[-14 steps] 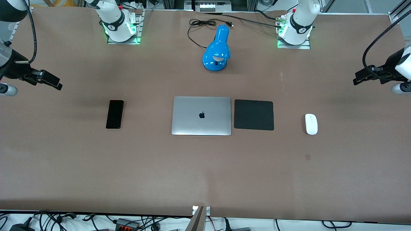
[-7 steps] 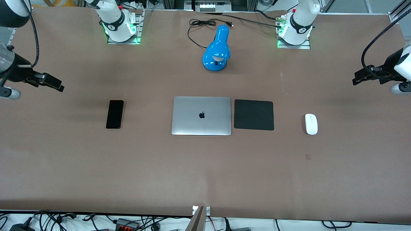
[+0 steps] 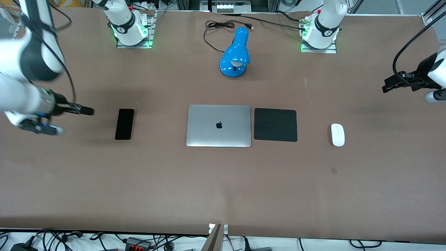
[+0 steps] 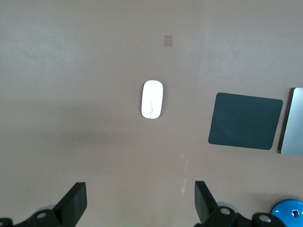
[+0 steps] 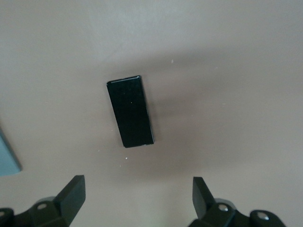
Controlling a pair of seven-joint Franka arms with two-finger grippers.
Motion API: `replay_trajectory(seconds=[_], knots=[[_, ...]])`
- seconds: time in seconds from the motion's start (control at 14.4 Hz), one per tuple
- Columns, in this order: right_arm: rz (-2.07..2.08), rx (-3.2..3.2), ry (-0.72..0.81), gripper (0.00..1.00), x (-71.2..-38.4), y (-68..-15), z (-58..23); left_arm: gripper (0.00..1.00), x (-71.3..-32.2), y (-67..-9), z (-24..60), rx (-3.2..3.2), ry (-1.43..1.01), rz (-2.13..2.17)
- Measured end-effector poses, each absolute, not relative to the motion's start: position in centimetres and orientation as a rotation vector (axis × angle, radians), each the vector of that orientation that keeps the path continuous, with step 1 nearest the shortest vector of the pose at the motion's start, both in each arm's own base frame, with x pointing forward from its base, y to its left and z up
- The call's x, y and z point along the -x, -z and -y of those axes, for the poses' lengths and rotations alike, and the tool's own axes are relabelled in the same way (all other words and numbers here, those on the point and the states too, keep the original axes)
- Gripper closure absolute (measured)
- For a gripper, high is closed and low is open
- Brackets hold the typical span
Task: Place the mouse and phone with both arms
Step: 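Grasp the black phone with the right gripper while the left gripper reaches the mouse, then grasp the white mouse with the left gripper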
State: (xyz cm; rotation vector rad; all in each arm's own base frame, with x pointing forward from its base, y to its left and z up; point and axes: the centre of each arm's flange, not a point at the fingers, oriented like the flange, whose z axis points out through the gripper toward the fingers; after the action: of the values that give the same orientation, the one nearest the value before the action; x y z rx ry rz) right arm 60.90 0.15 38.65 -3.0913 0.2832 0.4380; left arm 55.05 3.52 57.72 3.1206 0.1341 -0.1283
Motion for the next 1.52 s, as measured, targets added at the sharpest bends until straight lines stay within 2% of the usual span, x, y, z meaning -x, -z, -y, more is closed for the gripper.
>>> replay_trajectory(seconds=[0.21,0.42,0.62,1.04,1.52], knots=[[-0.213,3.101,-0.457,0.0,-60.5,-29.7,-3.2,0.0,-56.3,-57.2,-3.6,-3.124,0.091,-0.137],[-0.194,3.102,-0.511,0.0,-58.4,-24.8,-4.1,0.0,-58.7,-54.2,-4.3,-3.123,0.161,-0.153],[-0.203,3.097,-0.554,0.0,-57.7,-22.7,-3.8,0.0,-60.9,-48.3,-5.9,-3.111,0.298,-0.192],[-0.212,3.098,-0.532,0.0,-56.6,-19.3,-3.5,0.0,-66.1,-38.9,-9.0,-3.095,0.415,-0.251],[-0.214,3.1,-0.516,0.0,-55.6,-17.4,-3.4,0.0,-66.1,-29.2,-3.7,-3.056,0.704,-0.127]])
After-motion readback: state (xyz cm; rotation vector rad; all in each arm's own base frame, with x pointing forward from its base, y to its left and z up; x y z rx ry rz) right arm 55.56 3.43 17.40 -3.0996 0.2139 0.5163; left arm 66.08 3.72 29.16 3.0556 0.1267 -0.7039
